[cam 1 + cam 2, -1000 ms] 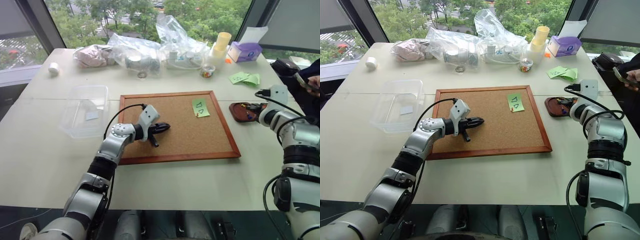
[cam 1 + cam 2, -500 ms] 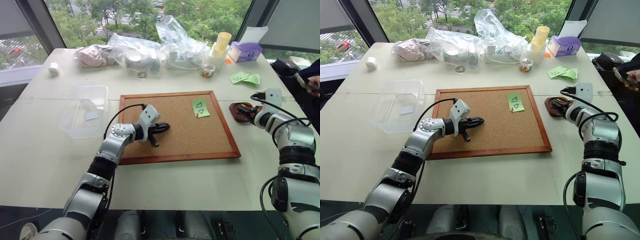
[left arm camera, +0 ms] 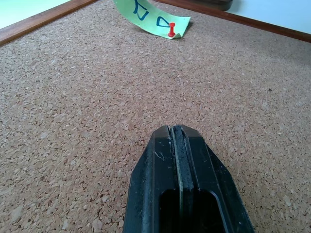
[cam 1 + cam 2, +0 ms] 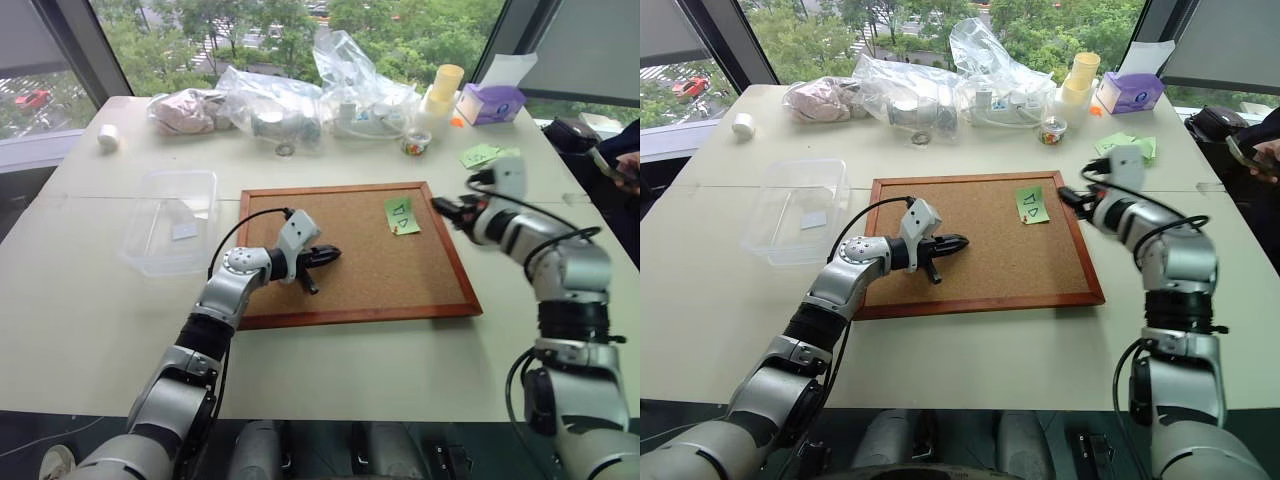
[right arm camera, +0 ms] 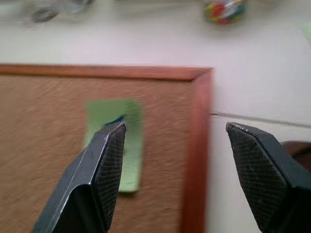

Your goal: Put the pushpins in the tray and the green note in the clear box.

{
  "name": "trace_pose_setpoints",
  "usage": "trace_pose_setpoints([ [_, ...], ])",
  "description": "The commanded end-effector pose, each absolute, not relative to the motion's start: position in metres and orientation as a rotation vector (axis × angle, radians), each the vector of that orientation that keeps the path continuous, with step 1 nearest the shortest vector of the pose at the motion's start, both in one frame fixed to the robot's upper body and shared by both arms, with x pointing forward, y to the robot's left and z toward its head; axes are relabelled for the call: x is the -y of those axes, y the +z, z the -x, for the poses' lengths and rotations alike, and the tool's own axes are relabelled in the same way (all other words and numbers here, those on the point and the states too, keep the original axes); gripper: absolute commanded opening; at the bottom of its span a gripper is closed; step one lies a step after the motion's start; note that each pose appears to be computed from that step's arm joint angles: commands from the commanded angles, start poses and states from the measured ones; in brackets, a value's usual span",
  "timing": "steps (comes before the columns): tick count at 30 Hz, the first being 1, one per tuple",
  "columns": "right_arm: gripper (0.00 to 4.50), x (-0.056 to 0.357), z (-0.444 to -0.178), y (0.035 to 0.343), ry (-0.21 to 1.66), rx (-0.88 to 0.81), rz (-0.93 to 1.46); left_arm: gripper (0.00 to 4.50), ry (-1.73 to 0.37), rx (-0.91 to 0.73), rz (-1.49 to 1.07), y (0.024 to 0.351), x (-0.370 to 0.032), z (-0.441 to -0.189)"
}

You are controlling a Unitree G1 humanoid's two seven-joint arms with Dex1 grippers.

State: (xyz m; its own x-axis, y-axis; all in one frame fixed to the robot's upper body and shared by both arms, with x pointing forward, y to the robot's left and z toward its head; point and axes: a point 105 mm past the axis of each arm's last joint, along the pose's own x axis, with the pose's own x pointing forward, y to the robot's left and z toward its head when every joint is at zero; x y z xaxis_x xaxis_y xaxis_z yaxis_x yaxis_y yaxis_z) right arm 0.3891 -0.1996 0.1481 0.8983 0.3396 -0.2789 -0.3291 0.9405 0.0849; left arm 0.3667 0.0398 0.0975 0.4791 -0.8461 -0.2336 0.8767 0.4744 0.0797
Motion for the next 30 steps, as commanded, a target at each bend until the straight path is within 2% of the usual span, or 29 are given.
trace_pose_setpoints([
  [1, 3.36, 0.183, -0.382, 0.155, 0.402, -0.243, 0.022, 0.0, -1.055, -0.252, -0.191, 0.077, -0.045, -0.361],
  [8, 3.36, 0.177, -0.381, 0.134, 0.408, -0.264, 0.05, 0.0, -1.056, -0.251, -0.194, 0.078, -0.046, -0.361],
  [25, 3.36, 0.164, -0.398, 0.122, 0.427, -0.259, 0.076, 0.0, -1.045, -0.249, -0.193, 0.078, -0.048, -0.361],
  [28, 2.5, 0.164, -0.397, 0.117, 0.436, -0.273, 0.099, 0.0, -1.04, -0.249, -0.191, 0.077, -0.049, -0.361],
  [30, 1.52, 0.162, -0.396, 0.115, 0.439, -0.276, 0.103, 0.0, -1.038, -0.25, -0.19, 0.077, -0.049, -0.361],
])
